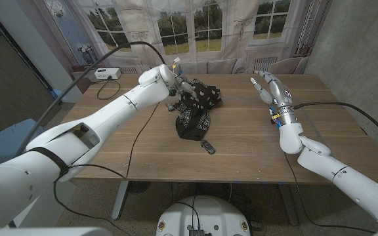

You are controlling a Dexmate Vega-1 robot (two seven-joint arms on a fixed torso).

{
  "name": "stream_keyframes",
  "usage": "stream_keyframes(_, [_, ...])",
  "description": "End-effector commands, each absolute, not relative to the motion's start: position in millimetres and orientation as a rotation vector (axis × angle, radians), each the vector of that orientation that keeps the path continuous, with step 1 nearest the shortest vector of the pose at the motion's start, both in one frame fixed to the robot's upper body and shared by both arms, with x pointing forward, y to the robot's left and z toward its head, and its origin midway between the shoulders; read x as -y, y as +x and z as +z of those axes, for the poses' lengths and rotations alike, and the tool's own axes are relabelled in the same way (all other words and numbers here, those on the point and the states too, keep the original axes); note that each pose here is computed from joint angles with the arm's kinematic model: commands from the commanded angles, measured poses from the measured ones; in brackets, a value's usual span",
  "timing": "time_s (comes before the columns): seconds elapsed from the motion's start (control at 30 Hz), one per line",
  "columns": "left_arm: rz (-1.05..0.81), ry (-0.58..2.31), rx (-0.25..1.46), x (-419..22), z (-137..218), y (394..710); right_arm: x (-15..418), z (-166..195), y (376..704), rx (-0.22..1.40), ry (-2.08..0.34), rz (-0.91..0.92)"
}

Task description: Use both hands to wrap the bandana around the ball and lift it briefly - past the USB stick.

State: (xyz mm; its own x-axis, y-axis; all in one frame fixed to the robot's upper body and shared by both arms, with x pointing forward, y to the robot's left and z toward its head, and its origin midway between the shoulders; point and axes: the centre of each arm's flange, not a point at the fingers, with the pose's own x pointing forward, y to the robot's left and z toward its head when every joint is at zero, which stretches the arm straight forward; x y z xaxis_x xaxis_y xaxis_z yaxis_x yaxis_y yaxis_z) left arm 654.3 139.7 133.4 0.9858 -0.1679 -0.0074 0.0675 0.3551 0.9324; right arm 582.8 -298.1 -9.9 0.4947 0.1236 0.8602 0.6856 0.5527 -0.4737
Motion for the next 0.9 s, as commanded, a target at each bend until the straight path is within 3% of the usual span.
stream_keyframes(0.03, [-0.476, 0.985, -0.12, -141, 121, 665, 296, -10, 582, 1.022, -0.951, -0.414])
stream_keyframes(0.5, [-0.643, 0.992, -0.424, -148, 122, 674, 296, -9, 581, 1.026, -0.953, -0.413])
stream_keyframes(0.9, [-0.695, 0.874, -0.375, -164, 122, 666, 295, -9, 581, 1.026, -0.955, -0.413])
